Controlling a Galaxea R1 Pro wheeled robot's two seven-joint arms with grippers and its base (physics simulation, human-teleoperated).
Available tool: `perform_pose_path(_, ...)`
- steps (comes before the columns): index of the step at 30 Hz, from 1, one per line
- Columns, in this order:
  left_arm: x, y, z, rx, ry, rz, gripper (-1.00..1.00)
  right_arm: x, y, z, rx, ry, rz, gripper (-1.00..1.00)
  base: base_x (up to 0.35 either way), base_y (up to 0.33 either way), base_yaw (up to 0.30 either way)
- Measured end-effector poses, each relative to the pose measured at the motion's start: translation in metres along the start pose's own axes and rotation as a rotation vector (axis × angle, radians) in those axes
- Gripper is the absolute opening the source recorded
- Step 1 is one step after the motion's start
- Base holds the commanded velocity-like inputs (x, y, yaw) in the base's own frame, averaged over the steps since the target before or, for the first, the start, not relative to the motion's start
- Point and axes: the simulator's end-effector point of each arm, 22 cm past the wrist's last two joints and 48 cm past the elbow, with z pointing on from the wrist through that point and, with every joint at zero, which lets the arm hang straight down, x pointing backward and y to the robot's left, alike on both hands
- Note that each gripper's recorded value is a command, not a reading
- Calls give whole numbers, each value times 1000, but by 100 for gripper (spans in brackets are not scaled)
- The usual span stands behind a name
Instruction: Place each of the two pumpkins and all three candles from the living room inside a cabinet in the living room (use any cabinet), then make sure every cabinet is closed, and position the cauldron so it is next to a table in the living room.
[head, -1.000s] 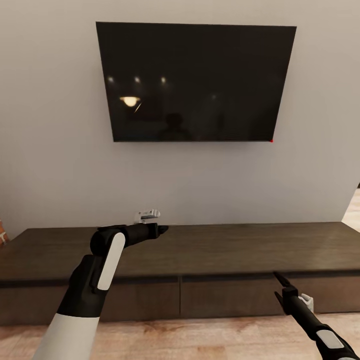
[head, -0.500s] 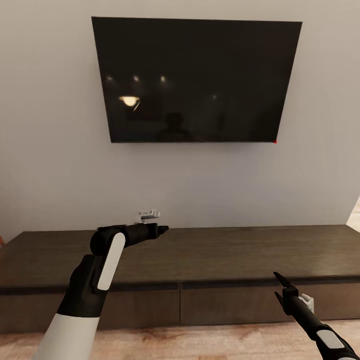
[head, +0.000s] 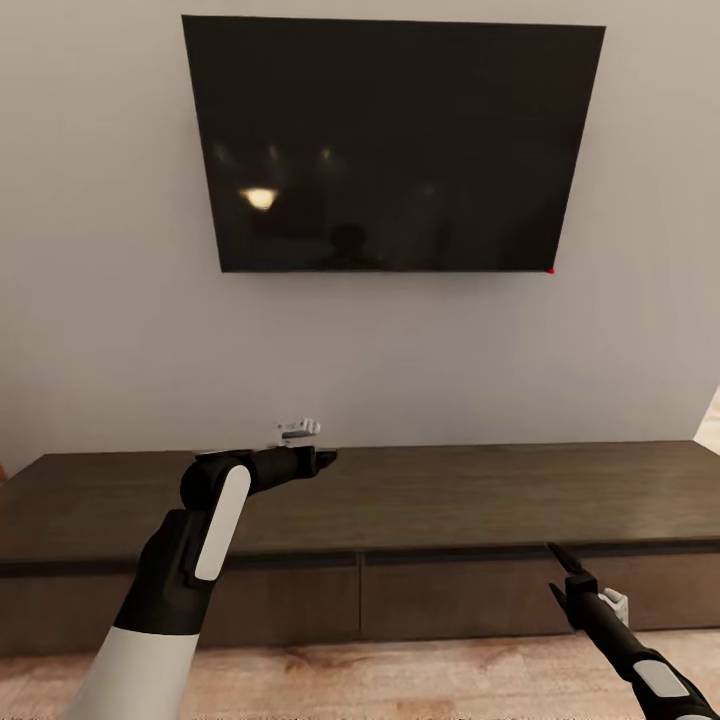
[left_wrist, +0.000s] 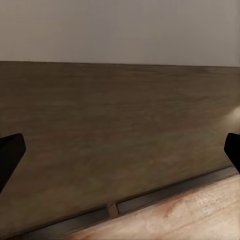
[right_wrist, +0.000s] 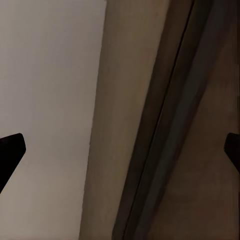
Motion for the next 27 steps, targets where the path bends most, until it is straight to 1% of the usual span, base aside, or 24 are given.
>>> perform_pose_path(4, 9, 2, 2, 1, 0, 0, 100, -3, -8, -2, -12, -19, 17, 100, 0, 0, 0)
perform_pose_path(8, 16, 6, 9, -1, 15, -7, 100, -5, -14, -3, -9, -26, 29, 100, 0, 0, 0)
perform_pose_path(15, 28, 12, 21, -4, 41, -18, 100, -5, -18, -3, -40, -25, 36, 100, 0, 0, 0)
perform_pose_path(21, 39, 18, 30, -7, 64, -28, 100, -3, -28, -3, -31, -23, 38, 100, 0, 0, 0)
perform_pose_path(27, 50, 24, 40, -9, 86, -38, 100, -2, -41, -3, -9, -20, 38, 100, 0, 0, 0)
